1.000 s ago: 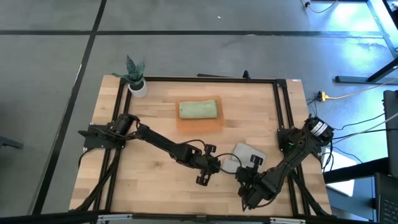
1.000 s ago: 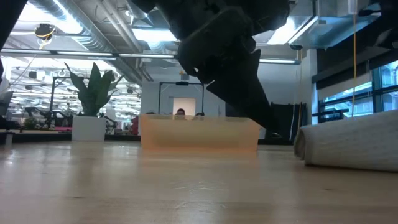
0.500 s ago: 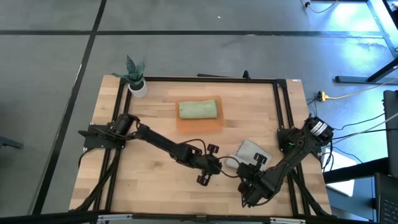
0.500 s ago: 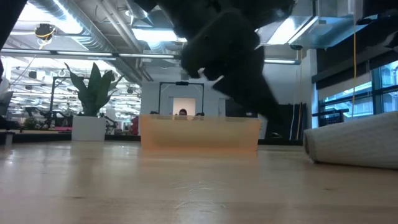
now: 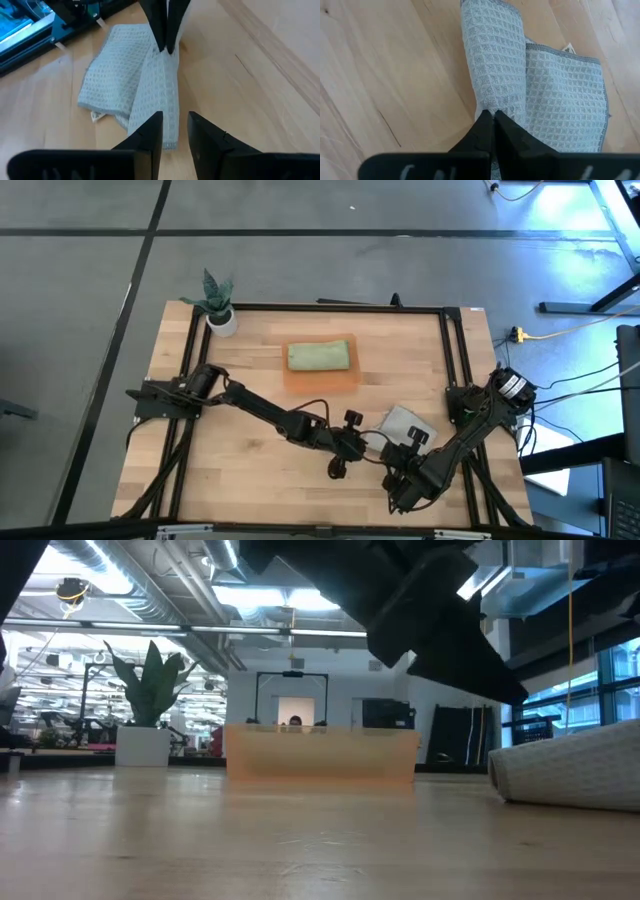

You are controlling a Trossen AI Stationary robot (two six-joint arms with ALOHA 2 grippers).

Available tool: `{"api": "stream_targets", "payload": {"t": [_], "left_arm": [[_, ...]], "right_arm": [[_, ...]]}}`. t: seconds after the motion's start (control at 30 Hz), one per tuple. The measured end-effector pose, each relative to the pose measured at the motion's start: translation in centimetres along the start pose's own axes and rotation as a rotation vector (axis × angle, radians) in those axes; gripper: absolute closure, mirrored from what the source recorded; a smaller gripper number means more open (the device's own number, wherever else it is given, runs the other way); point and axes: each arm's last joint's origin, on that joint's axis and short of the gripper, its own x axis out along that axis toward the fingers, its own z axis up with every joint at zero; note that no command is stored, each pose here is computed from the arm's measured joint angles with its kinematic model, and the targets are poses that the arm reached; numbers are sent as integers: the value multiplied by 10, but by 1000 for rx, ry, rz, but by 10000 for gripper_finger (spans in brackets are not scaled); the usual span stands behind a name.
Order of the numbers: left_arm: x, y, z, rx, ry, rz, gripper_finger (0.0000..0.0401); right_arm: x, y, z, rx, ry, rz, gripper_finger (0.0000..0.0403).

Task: Roll microfiber towels into tight, uniform cylinder then place into a basket
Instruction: Roll the gray microfiber towel

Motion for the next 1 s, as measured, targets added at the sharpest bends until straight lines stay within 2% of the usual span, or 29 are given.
{"api": "stream_targets", "payload": {"t": [0.23,0.6,1.0], "left_arm": [[1,3,0,-10,-3,3,299],[19,4,-14,-26,3,25,299],[34,0,-20,-41,-52,19,300]], "right_arm": [[0,0,0,0,1,1,394],[0,0,0,2,1,4,394],[0,1,0,5,8,12,394]]}}
